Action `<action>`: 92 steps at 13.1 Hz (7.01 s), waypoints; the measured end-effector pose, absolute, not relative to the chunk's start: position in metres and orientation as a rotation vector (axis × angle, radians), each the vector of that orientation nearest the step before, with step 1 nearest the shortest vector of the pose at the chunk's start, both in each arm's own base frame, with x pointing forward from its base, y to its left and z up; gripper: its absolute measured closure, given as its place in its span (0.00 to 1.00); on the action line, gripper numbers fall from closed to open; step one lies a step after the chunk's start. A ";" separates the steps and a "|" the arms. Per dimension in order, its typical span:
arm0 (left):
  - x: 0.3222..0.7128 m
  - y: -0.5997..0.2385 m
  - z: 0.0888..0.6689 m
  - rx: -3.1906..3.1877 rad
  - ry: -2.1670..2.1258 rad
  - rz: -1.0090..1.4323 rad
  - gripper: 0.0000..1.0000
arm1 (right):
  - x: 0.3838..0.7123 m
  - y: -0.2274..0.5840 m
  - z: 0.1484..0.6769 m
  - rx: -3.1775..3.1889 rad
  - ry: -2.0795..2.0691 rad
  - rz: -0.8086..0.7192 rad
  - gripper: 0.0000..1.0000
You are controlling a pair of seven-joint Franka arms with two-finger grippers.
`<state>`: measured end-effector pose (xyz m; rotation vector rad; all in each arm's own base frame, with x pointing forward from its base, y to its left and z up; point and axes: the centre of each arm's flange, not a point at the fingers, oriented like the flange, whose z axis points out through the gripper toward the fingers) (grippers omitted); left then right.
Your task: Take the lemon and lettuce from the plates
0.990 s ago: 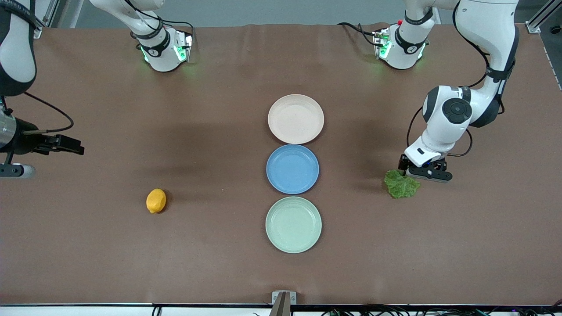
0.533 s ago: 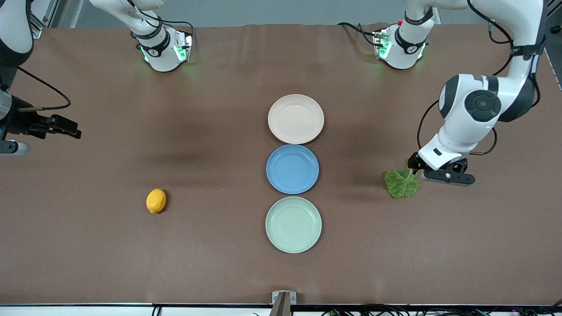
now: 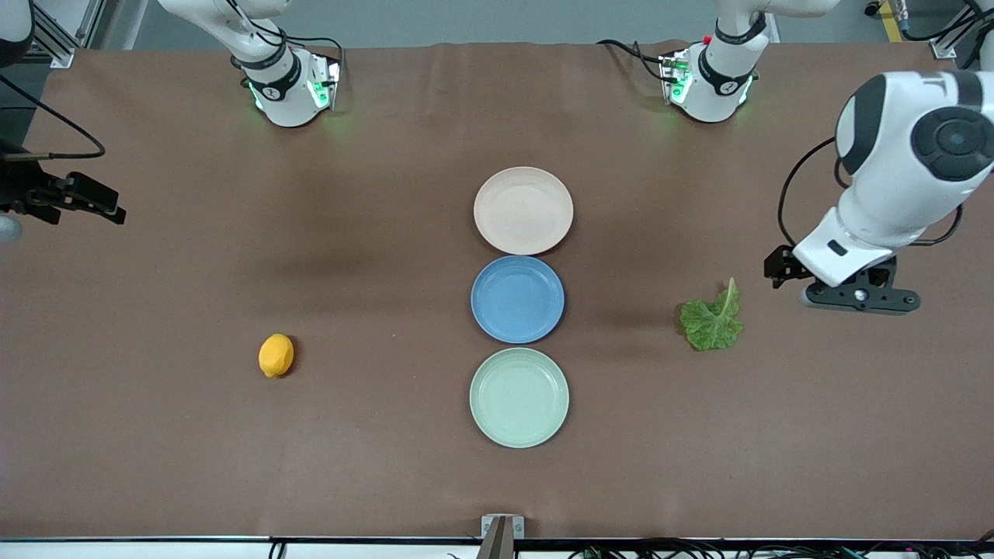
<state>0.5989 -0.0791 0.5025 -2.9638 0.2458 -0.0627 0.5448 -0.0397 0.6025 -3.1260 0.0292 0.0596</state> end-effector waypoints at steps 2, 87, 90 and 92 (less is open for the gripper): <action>0.601 -0.078 0.543 -2.962 0.223 -0.073 0.00 | 0.540 -0.039 0.608 -3.125 0.028 0.052 0.00; 0.544 -0.064 0.635 -3.169 0.113 -0.057 0.00 | 0.533 -0.037 0.603 -3.117 0.000 0.063 0.00; 0.539 -0.066 0.632 -3.145 0.122 -0.088 0.00 | 0.533 -0.037 0.603 -3.120 0.000 0.062 0.00; 0.535 -0.064 0.633 -3.114 0.112 -0.093 0.00 | 0.533 -0.038 0.604 -3.129 -0.002 0.062 0.00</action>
